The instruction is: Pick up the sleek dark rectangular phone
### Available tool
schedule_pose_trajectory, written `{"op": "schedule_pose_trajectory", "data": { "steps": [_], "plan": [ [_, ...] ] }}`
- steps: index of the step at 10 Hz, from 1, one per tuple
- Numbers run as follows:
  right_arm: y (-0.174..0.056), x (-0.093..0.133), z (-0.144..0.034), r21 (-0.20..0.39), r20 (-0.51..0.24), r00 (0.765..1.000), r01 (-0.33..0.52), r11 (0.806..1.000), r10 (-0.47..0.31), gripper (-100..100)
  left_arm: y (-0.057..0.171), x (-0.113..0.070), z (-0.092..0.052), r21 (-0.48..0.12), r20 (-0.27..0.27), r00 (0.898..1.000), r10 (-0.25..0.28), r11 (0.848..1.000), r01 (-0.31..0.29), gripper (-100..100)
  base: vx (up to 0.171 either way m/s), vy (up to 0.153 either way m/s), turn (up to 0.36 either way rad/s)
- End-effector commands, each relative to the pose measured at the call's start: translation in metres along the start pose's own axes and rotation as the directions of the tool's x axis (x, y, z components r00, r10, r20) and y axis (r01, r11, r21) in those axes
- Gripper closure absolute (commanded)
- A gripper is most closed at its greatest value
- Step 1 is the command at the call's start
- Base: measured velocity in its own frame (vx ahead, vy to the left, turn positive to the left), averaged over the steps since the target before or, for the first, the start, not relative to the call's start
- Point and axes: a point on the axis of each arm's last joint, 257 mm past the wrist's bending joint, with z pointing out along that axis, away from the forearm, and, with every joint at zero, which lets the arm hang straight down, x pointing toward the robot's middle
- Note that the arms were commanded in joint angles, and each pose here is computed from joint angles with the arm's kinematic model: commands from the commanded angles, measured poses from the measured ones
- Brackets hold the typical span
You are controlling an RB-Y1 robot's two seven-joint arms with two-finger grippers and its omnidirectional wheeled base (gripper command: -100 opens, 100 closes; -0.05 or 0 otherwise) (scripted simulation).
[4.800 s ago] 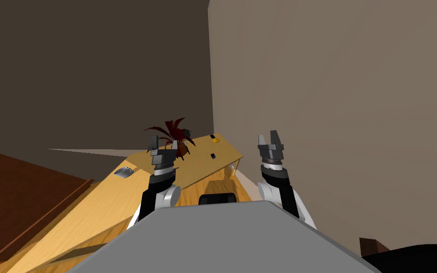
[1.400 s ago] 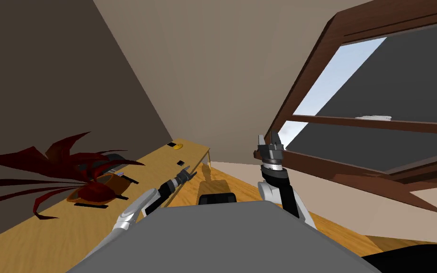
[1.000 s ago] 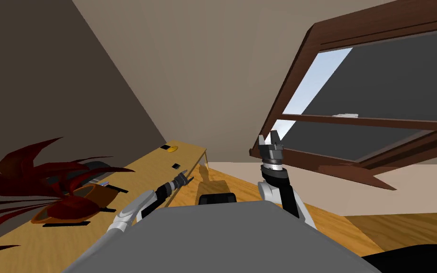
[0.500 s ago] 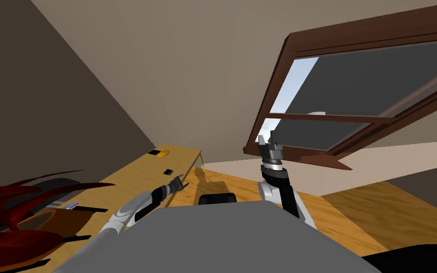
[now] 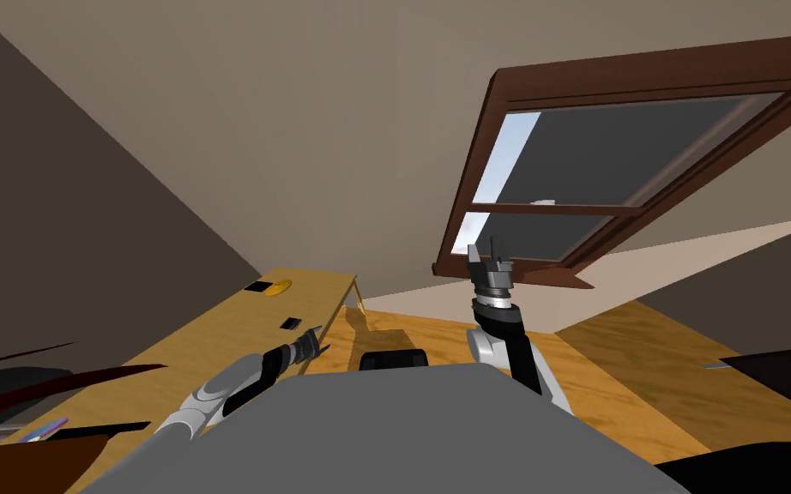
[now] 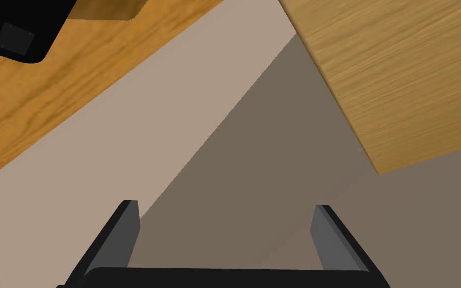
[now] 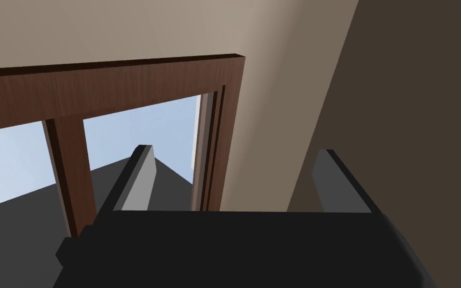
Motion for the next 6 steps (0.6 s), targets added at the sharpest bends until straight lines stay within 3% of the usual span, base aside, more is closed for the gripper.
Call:
{"op": "schedule_pose_trajectory", "data": {
  "steps": [1, 2, 3, 4, 5, 6],
  "plan": [
    [0.0, 0.0, 0.0, 0.0, 0.0, 1.0, 0.0, 1.0, 0.0, 0, 0.009, 0.015, -0.002, 0.004, -0.04, 0.999, 0.028, 1.0, -0.028, -100, 0.014, 0.017, -0.194],
    [0.0, 0.0, 0.0, 0.0, 0.0, 1.0, 0.0, 1.0, 0.0, 0, 0.009, 0.022, -0.004, 0.002, -0.053, 0.998, 0.021, 1.0, -0.021, -100, 0.006, 0.012, 0.009],
    [0.0, 0.0, 0.0, 0.0, 0.0, 1.0, 0.0, 1.0, 0.0, 0, 0.016, 0.047, -0.014, 0.017, -0.121, 0.99, 0.073, 0.997, -0.071, -100, 0.013, 0.01, -0.255],
    [0.0, 0.0, 0.0, 0.0, 0.0, 1.0, 0.0, 1.0, 0.0, 0, 0.016, 0.056, -0.017, 0.017, -0.14, 0.988, 0.068, 0.998, -0.066, -100, 0.014, 0.018, -0.26],
    [0.0, 0.0, 0.0, 0.0, 0.0, 1.0, 0.0, 1.0, 0.0, 0, 0.023, 0.087, -0.032, 0.033, -0.217, 0.971, 0.104, 0.995, -0.099, -100, 0.021, 0.028, -0.297],
    [0.0, 0.0, 0.0, 0.0, 0.0, 1.0, 0.0, 1.0, 0.0, 0, 0.023, 0.089, -0.033, 0.036, -0.224, 0.968, 0.11, 0.994, -0.105, -100, 0.02, 0.034, -0.163]
  ]
}}
